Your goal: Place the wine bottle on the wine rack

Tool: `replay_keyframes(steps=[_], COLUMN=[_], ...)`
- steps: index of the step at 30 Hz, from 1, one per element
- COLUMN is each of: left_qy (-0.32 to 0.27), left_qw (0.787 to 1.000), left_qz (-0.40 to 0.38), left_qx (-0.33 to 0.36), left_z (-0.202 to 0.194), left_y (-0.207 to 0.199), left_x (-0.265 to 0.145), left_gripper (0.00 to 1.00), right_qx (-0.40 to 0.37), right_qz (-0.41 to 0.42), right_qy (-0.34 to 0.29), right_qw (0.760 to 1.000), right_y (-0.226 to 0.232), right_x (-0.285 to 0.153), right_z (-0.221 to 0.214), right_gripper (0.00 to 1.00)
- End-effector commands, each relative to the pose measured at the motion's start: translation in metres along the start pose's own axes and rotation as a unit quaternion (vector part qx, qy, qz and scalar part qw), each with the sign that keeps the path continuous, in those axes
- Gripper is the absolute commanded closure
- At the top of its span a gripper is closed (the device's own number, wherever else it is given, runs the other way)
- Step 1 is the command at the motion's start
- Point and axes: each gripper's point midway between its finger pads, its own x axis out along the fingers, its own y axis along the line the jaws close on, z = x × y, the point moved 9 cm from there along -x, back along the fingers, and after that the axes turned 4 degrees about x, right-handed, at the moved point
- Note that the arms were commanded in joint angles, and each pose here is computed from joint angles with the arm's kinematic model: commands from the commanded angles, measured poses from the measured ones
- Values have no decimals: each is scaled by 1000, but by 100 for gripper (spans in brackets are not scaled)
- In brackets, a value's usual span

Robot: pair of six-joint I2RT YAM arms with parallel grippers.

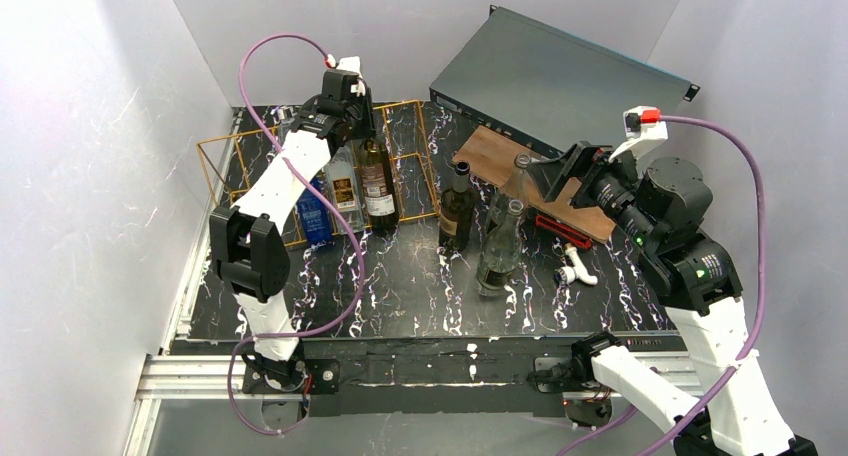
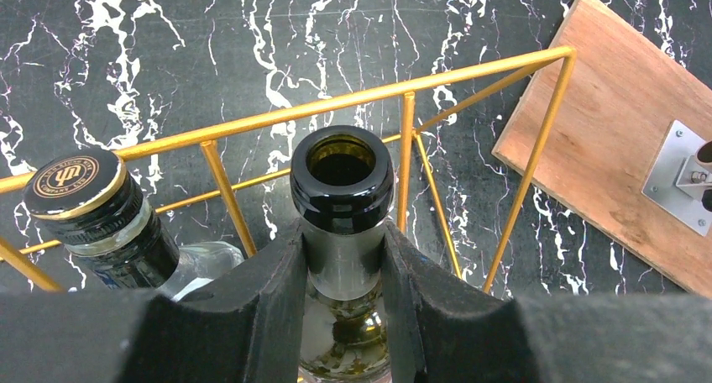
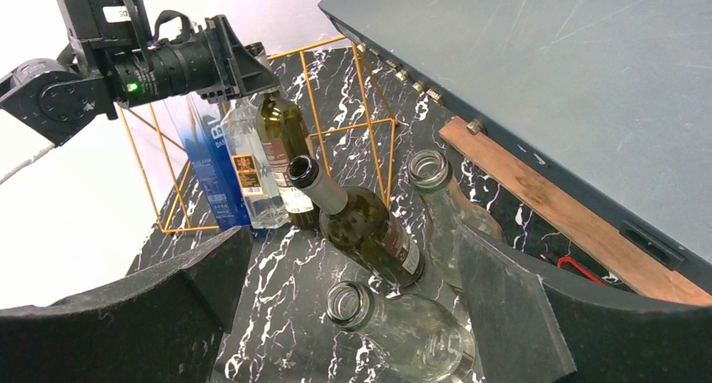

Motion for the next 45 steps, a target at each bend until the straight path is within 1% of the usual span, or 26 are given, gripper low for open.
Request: replay_keyframes(steps=[1,3,6,10,17,23,27,30,32,35,39,41,44,45], left_qy=[45,45,42,43,35,11,-9,-41,-75,-121,-143,-156,-174,-182], left_qw=[999,999,999,999,999,1000,1000,998,995,985,968,953,921,911], left_qz=[26,28,29,27,21,-5,-14,-42,-67,-119,-196,-237,-294,-301], left_qx=[11,6,-2,-6,-15,-25,-26,-21,-15,6,65,110,186,215], left_z=[-14,-14,-12,-12,-8,2,8,7,4,3,2,-3,-19,-25], left_y=[10,10,11,12,11,8,8,7,7,-1,-24,-40,-72,-79], left_x=[2,3,2,2,-6,-30,-50,-68,-78,-94,-112,-122,-141,-146], left_gripper=[77,73,63,55,53,51,48,44,41,36,33,28,26,26], right_qx=[-6,-6,-6,-7,-8,-9,-8,-5,-4,-1,0,1,1,1], right_qz=[-2,-1,-1,-1,-1,-4,-2,2,2,4,4,4,5,5], right_qy=[-23,-23,-23,-24,-24,-26,-25,-24,-24,-23,-24,-25,-26,-25], right_qw=[1000,1000,1000,1000,1000,1000,1000,1000,1000,1000,1000,1000,1000,1000], right_y=[0,1,1,1,1,1,1,2,2,2,3,3,3,3], right_x=[-1,0,0,-1,-2,-3,-3,-3,-2,-3,-3,-4,-4,-4], right_z=[6,6,6,7,8,9,8,8,8,7,8,8,8,7], right_gripper=[0,0,0,0,0,0,0,0,0,0,0,0,0,0])
